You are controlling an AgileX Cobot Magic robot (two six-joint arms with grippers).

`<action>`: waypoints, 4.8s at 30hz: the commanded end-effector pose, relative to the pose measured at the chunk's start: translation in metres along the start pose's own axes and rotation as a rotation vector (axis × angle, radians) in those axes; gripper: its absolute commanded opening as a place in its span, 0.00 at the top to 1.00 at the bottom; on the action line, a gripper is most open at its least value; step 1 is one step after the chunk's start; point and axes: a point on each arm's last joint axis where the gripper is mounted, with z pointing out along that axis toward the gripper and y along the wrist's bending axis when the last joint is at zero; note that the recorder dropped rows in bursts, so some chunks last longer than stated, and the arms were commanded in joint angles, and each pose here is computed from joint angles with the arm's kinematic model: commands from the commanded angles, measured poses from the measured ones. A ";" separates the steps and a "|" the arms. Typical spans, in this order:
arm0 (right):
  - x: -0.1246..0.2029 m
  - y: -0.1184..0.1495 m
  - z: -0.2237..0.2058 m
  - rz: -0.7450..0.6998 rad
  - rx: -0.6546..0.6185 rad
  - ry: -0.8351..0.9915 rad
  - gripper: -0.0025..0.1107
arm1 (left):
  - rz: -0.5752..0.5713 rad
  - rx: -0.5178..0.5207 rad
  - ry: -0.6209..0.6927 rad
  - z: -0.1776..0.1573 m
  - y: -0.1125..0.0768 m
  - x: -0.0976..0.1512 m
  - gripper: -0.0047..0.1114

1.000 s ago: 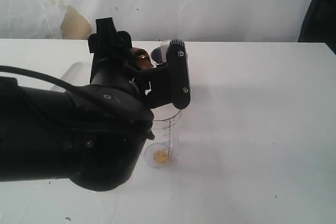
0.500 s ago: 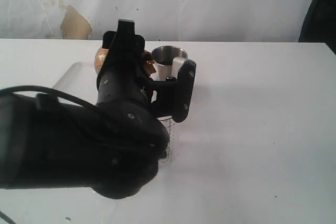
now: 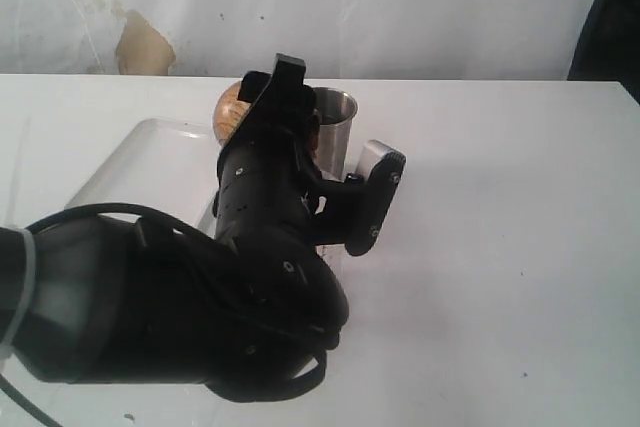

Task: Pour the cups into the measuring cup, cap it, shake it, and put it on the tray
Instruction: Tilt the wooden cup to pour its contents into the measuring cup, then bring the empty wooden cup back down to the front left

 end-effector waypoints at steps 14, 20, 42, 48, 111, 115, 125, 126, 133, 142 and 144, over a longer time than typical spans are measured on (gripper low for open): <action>0.001 -0.001 0.000 -0.001 0.005 0.001 0.98 | 0.151 -0.094 -0.005 -0.001 0.011 -0.001 0.96; 0.001 -0.001 0.000 -0.001 0.005 0.001 0.98 | 0.173 -0.097 0.000 0.000 0.012 0.000 0.96; 0.001 0.000 0.000 -0.001 -0.005 0.004 0.98 | 0.451 -0.092 -0.003 -0.001 -0.013 0.007 0.96; 0.001 0.000 0.000 -0.001 -0.005 0.004 0.98 | 0.412 -0.084 -0.006 -0.001 -0.018 0.009 0.96; 0.001 0.000 0.000 -0.001 -0.005 0.004 0.98 | -1.513 0.858 -0.295 0.044 -0.141 0.174 0.96; 0.001 0.000 0.000 -0.001 -0.005 0.004 0.98 | -1.547 0.809 -0.218 0.052 -0.149 0.177 0.96; 0.001 0.000 0.000 -0.001 -0.005 0.004 0.98 | -1.576 0.798 -0.105 0.058 -0.160 0.181 0.96; 0.001 0.000 0.000 -0.001 -0.005 0.004 0.98 | -1.575 0.804 -0.080 0.058 -0.162 0.182 0.94; 0.001 0.000 0.000 -0.001 -0.005 0.004 0.98 | -1.555 0.817 -0.053 0.057 -0.165 0.182 0.52; 0.001 0.000 0.000 -0.001 -0.005 0.004 0.98 | -1.587 0.803 -0.025 0.058 -0.165 0.184 0.19; 0.001 0.000 0.000 -0.001 -0.005 0.004 0.98 | -1.586 0.804 -0.023 0.058 -0.165 0.184 0.15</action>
